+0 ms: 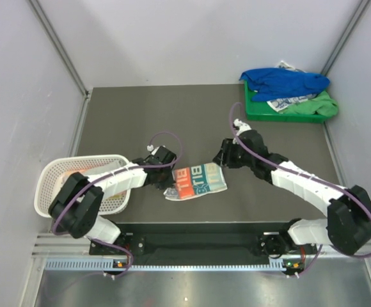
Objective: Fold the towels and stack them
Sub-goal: Neatly place the folded towel into the bin
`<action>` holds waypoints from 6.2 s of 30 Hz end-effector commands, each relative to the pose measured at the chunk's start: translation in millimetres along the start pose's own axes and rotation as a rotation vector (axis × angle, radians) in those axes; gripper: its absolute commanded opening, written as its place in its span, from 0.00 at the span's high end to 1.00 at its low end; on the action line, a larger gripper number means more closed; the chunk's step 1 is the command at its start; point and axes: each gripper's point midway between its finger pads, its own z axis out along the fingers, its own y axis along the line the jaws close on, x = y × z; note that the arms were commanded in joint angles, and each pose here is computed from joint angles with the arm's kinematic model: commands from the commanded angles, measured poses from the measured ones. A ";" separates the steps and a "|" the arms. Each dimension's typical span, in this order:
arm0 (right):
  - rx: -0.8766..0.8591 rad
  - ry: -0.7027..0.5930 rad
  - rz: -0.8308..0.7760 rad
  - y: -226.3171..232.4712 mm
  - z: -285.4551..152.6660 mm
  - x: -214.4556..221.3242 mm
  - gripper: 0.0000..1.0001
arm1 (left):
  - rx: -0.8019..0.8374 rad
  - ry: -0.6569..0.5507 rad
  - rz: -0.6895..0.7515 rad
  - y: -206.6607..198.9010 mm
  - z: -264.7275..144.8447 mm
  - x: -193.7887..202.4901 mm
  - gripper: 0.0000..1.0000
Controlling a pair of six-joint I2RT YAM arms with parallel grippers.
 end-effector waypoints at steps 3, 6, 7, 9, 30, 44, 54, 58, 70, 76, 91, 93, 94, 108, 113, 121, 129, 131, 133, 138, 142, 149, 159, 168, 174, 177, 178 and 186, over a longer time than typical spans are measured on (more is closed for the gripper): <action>-0.041 -0.006 -0.045 45.1 21.0 -3.3 0.53 | -0.066 -0.067 -0.019 23.3 -20.0 -2.5 0.66; -0.066 0.016 -0.065 73.0 33.7 5.2 0.53 | -0.070 -0.089 -0.023 28.8 -30.7 -4.5 0.45; -0.073 0.018 -0.064 78.5 36.7 6.5 0.53 | -0.079 -0.091 -0.023 32.2 -34.5 -3.6 0.43; -0.077 0.026 -0.068 91.8 44.0 13.1 0.54 | -0.084 -0.142 -0.034 36.7 -47.6 -11.2 0.38; 0.177 0.111 -0.292 194.4 110.7 119.8 0.42 | 0.197 -0.654 -0.133 42.1 -314.6 -88.2 0.36; 0.374 0.049 -0.423 184.2 100.2 133.3 0.40 | 0.304 -0.753 -0.082 46.8 -385.2 -81.2 0.36; 0.430 -0.012 -0.476 185.5 87.0 120.2 0.41 | 0.310 -0.757 -0.076 49.0 -388.8 -78.1 0.36; 0.465 -0.020 -0.501 183.0 79.5 115.9 0.41 | 0.312 -0.756 -0.077 48.8 -388.3 -77.8 0.36; 0.419 0.018 -0.501 182.0 84.0 122.8 0.38 | 0.320 -0.726 -0.056 42.1 -378.8 -77.0 0.36; 0.412 0.102 -0.494 166.6 109.0 144.9 0.37 | 0.319 -0.717 -0.050 41.1 -375.5 -76.5 0.36; 0.437 0.230 -0.508 128.0 124.6 175.5 0.65 | 0.318 -0.706 -0.042 39.8 -371.9 -75.4 0.37; 0.427 0.242 -0.492 127.5 123.5 176.9 0.81 | 0.321 -0.703 -0.042 38.8 -371.5 -75.6 0.37; 0.433 0.254 -0.487 121.4 122.1 179.5 0.84 | 0.322 -0.703 -0.041 38.4 -371.1 -75.6 0.37; -0.164 0.015 -0.097 231.2 56.6 66.1 1.00 | 0.343 -0.714 -0.043 31.5 -377.7 -81.4 0.41; -0.306 -0.050 -0.037 295.7 44.0 21.3 1.00 | 0.336 -0.707 -0.049 31.0 -382.8 -82.7 0.42; -0.478 -0.004 0.084 388.5 79.3 11.3 1.00 | 0.361 -0.705 -0.061 29.2 -400.4 -81.1 0.43; -0.652 0.030 0.193 463.4 96.5 22.3 1.00 | 0.386 -0.697 -0.058 31.5 -411.0 -72.9 0.44; -0.659 0.022 0.225 468.0 103.1 26.8 1.00 | 0.389 -0.691 -0.057 31.2 -410.9 -71.5 0.44; -0.660 0.031 0.240 470.5 108.0 37.8 1.00 | 0.390 -0.684 -0.050 30.7 -410.3 -70.2 0.44; -0.720 0.017 0.289 493.2 98.0 52.5 1.00 | 0.396 -0.681 -0.048 30.1 -410.6 -69.3 0.44; -0.798 0.046 0.323 506.8 102.2 62.6 1.00 | 0.415 -0.675 -0.044 26.6 -411.4 -68.1 0.45; -0.831 0.036 0.382 517.8 101.4 64.4 1.00 | 0.427 -0.677 -0.043 25.2 -411.5 -67.6 0.45; -0.816 0.045 0.416 511.7 124.6 79.4 0.99 | 0.429 -0.674 -0.034 23.8 -408.2 -67.7 0.45; -0.895 0.033 0.376 518.7 119.0 82.7 0.41 | 0.421 -0.664 -0.034 22.3 -400.9 -68.9 0.45; -0.924 -0.013 0.328 518.6 99.1 58.6 0.27 | 0.419 -0.667 -0.039 21.5 -399.2 -70.7 0.45; -0.901 -0.023 0.297 506.6 101.8 57.1 0.25 | 0.414 -0.671 -0.040 21.4 -399.3 -72.4 0.45; -0.912 -0.045 0.278 508.7 91.2 47.0 0.25 | 0.414 -0.674 -0.039 21.1 -399.5 -73.2 0.45; -0.795 -0.253 0.155 452.6 34.5 -24.3 0.23 | 0.477 -0.701 -0.033 -1.2 -407.2 -89.8 0.44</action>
